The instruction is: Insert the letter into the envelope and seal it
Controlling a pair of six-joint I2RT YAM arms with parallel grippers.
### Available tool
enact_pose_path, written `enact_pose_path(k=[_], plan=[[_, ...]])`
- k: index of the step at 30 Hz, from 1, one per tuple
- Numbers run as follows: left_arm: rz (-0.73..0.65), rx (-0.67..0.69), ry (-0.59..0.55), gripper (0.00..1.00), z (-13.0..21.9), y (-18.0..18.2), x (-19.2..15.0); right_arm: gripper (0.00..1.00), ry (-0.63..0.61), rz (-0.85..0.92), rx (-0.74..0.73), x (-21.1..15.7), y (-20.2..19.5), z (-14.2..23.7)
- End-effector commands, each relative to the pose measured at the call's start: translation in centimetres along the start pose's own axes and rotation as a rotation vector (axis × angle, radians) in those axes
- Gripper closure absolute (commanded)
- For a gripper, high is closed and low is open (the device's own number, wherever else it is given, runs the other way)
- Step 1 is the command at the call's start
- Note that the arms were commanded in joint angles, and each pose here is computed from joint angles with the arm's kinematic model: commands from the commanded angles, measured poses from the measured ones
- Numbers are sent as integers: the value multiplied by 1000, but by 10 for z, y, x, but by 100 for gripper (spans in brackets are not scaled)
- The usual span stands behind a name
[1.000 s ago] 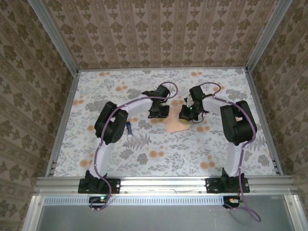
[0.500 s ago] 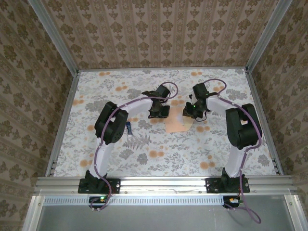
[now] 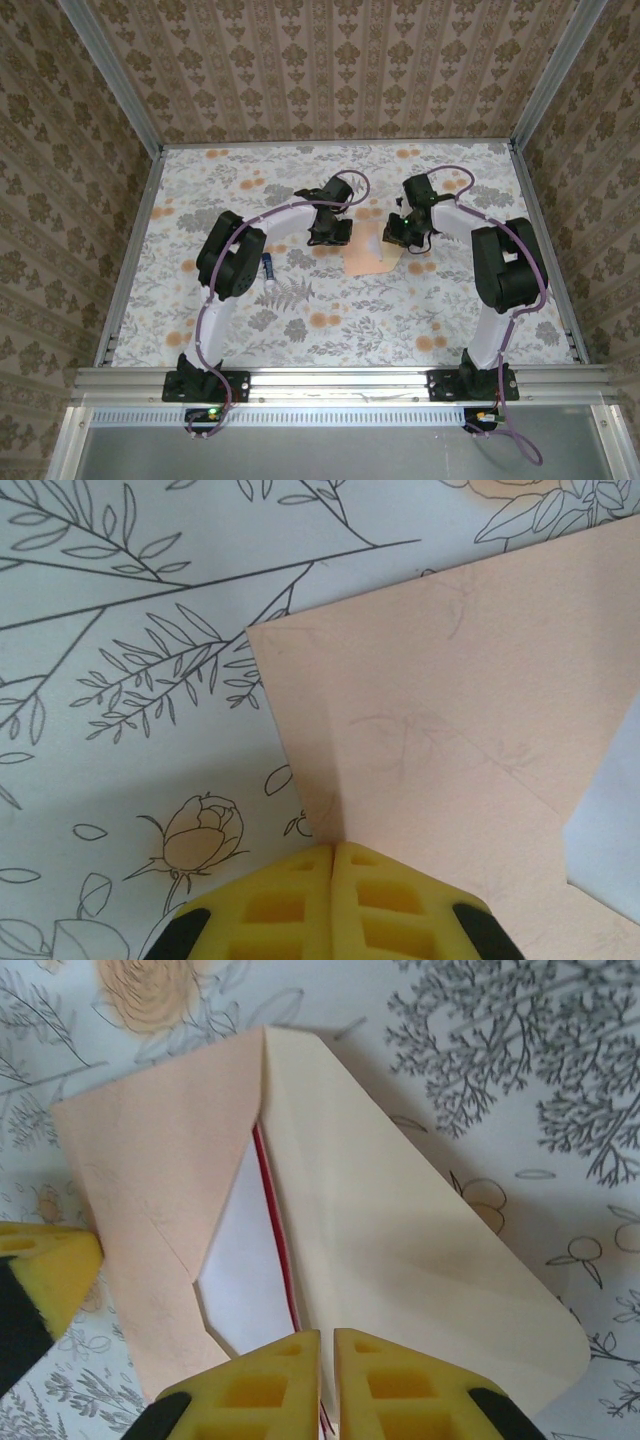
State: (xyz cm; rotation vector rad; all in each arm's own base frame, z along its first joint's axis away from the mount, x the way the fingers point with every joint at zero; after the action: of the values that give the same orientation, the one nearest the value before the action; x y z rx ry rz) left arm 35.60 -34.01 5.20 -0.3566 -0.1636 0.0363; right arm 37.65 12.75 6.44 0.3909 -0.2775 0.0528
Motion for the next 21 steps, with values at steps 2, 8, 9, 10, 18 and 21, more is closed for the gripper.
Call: enact_pose_path(k=[2,8,9,10,18,21], plan=[[11,47,40,100,-13,13,-7,89,8,-26,35,-11,4,2],[18,42,41,100,-13,11,-8,90,18,-28,57,-21,11,-3],[19,44,42,100,-14,11,-9,90,17,-26,61,-22,13,-4],[20,42,43,100,-14,10,-9,90,22,-30,61,-24,13,-5],[26,39,46,100,-15,7,-13,91,24,-20,73,-28,24,-9],[26,37,46,100,-15,5,-13,92,31,-20,68,-30,24,-11]])
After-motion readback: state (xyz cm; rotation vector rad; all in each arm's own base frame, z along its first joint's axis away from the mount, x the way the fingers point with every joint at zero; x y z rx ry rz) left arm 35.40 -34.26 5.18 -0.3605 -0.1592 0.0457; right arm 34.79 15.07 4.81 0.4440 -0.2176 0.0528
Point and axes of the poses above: each hand's point on the last joint's axis, 136 mm out from that joint toward the fingers, its own z axis back along the fingers, its own y axis along the line the jaws close on, x = y × z, the point moved 3 cm from there along z, back along the fingers, and after that the axes turned 15 degrees about z, right-handed, at the moved point
